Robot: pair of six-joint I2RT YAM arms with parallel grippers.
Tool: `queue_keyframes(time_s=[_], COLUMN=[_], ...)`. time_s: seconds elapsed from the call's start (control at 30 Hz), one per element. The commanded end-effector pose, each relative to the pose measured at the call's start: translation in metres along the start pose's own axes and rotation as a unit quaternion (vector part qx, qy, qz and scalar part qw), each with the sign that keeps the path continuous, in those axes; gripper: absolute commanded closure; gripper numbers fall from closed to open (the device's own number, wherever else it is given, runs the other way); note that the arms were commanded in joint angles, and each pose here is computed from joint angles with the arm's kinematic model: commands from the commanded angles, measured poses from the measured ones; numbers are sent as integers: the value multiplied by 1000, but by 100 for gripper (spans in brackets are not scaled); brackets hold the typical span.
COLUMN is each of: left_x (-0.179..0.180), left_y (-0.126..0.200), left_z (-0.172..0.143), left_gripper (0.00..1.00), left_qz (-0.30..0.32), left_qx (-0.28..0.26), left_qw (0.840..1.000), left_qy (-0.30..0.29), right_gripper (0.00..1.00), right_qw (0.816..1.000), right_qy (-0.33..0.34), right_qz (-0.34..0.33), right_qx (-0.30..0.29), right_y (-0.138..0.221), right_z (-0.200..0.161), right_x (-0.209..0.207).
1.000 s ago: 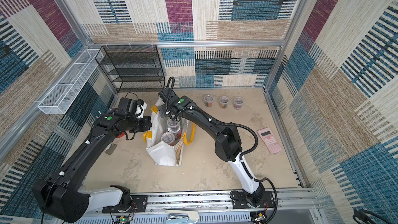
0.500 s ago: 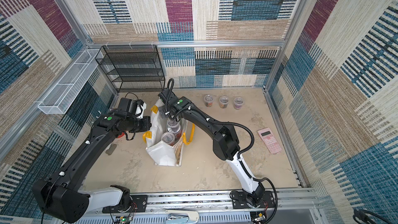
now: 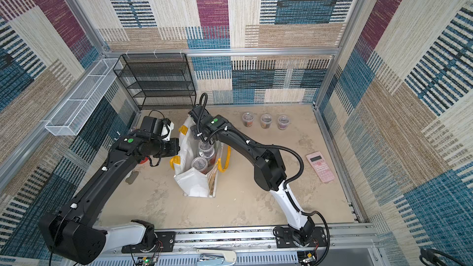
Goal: Take out the seed jars from the canvas bag
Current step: Pick up the seed jar from the canvas bag, then place the seed jar at the center of the board.
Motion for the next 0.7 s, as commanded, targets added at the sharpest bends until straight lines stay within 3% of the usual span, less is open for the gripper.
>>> queue_keyframes(time_s=[0.0, 0.33, 0.67], left_x=[1, 0, 0], left_y=[-1, -2, -3], left_z=[-1, -1, 0], left_gripper=[100, 100, 100], left_qz=[4, 0, -2], left_qx=[4, 5, 5], left_qw=[1000, 1000, 1000], left_qy=[-10, -9, -8], right_gripper=[50, 53, 54], right_qw=[998, 995, 986], right_qy=[-11, -9, -20], right_qz=[-24, -35, -30], right_qx=[-49, -97, -163], right_y=[24, 65, 146], right_z=[23, 53, 78], right_x=[-11, -21, -34])
Point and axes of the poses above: each gripper's point midway between its finger pads, its own y axis back along the fingers, its own x axis along the line the jaws close on, z = x × y, the point moved 7 cm from there along y, back along the fingers, and after that the axes turned 15 degrees about y, right-handed, at the moved point
